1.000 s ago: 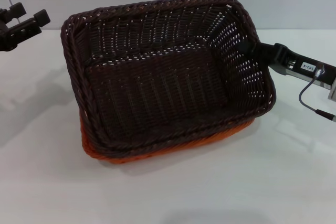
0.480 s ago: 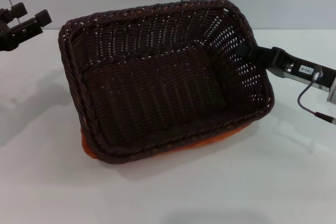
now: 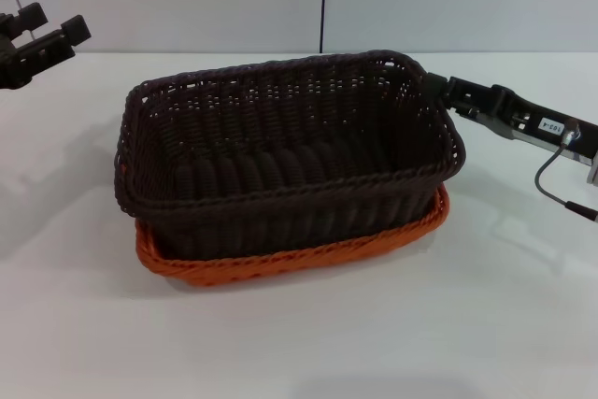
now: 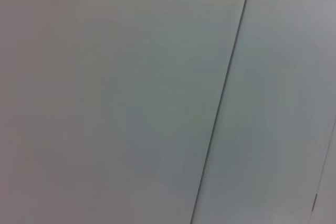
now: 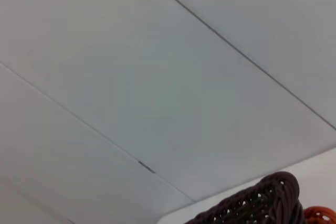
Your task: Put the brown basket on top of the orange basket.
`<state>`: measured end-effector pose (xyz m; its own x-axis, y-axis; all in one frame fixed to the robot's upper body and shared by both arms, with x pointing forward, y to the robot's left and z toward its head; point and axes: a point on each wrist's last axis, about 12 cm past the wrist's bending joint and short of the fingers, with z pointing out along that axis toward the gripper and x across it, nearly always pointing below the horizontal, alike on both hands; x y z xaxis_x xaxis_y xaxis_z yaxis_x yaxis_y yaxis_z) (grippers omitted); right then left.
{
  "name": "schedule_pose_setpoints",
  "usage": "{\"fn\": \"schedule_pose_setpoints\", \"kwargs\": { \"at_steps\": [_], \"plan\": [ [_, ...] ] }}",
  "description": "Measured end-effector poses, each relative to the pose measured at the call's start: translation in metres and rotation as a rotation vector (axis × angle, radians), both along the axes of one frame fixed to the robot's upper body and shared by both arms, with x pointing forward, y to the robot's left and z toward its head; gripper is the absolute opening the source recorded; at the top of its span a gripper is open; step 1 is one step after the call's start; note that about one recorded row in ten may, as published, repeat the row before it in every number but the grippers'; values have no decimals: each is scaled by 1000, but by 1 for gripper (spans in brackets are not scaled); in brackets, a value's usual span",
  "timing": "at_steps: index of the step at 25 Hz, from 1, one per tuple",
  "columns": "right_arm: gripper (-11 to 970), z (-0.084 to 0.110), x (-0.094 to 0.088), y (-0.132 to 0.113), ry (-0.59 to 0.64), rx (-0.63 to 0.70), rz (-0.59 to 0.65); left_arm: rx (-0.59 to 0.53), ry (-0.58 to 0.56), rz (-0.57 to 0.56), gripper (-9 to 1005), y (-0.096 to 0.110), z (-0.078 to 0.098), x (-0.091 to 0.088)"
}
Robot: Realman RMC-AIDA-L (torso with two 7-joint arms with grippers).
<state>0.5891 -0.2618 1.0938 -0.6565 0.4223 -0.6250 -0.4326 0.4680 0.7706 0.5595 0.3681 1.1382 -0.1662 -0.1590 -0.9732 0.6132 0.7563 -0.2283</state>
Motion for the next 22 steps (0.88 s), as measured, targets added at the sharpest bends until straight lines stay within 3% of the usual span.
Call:
{"fn": "schedule_pose_setpoints", "kwargs": {
  "at_steps": [1, 5, 11, 16, 19, 20, 22],
  "plan": [
    [473, 0, -1, -1, -4, 4, -4, -3, 2, 2, 860, 0, -1, 0],
    [471, 2, -2, -5, -36, 23, -25, -6, 5, 6, 859, 2, -1, 0],
    [470, 15, -7, -21, -189, 16, -61, -16, 3, 11, 859, 2, -2, -2],
    [470, 28, -13, -46, -364, -53, -144, -35, -5, 32, 860, 4, -2, -4],
    [470, 34, -23, -67, -531, -131, -248, -69, -23, 63, 860, 6, -4, -9],
    [470, 34, -23, -67, -531, -131, -248, -69, -23, 63, 860, 6, -4, -9],
    [470, 34, -35, -85, -656, -206, -358, -87, -60, 103, 860, 9, -7, -16]
  ]
}}
